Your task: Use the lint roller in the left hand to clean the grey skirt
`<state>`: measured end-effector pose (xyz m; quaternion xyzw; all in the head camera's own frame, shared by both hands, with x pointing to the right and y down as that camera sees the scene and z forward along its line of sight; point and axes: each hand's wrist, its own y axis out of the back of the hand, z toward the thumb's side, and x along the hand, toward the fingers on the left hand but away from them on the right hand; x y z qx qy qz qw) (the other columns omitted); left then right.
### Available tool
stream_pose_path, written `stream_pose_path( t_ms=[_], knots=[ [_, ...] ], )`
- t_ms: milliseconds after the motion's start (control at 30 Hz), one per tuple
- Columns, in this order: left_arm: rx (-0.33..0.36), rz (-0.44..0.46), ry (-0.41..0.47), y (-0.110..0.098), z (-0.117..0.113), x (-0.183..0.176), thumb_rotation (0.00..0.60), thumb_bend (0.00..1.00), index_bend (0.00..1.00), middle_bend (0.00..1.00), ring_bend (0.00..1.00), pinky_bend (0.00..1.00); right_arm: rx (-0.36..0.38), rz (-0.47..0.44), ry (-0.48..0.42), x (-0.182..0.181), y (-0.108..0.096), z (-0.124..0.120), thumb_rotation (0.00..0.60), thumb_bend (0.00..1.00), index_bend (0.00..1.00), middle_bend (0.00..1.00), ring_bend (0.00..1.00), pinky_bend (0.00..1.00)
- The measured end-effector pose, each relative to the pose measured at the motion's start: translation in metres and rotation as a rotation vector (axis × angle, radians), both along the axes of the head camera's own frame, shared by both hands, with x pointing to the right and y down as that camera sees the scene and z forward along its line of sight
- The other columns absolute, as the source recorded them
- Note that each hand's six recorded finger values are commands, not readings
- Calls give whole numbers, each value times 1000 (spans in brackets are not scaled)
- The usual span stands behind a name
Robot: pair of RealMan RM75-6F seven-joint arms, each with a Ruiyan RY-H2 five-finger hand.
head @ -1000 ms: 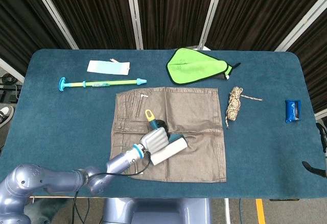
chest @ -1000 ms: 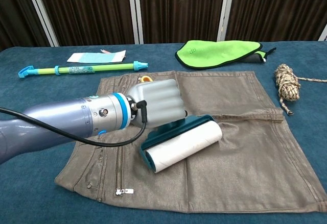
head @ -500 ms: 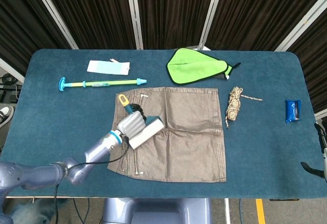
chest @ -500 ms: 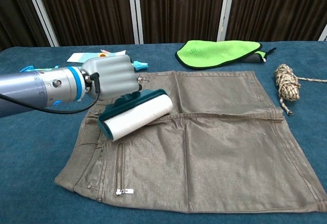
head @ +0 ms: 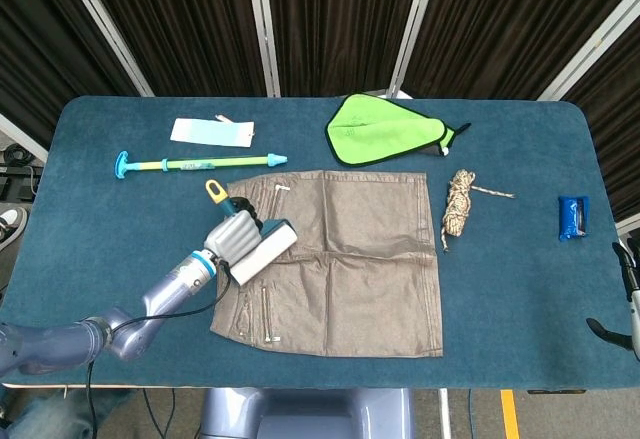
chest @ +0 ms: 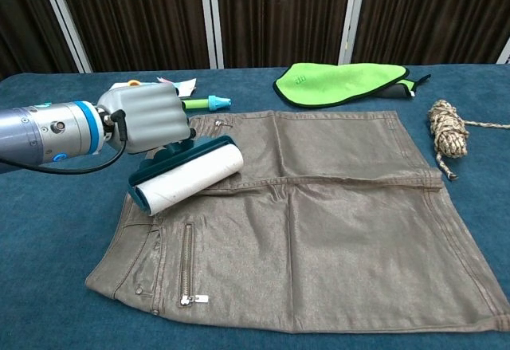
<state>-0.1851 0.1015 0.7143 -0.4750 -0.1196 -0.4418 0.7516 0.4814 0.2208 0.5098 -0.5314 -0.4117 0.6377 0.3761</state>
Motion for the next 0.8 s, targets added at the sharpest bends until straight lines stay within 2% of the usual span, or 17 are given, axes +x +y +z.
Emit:
stream_pose_path(
  t_ms=[800],
  knots=[
    [-35, 192, 88, 59, -7, 95, 600, 957, 654, 485, 378, 432, 5, 12, -6, 5, 0, -3, 600, 0, 0, 0, 0, 0]
  ],
)
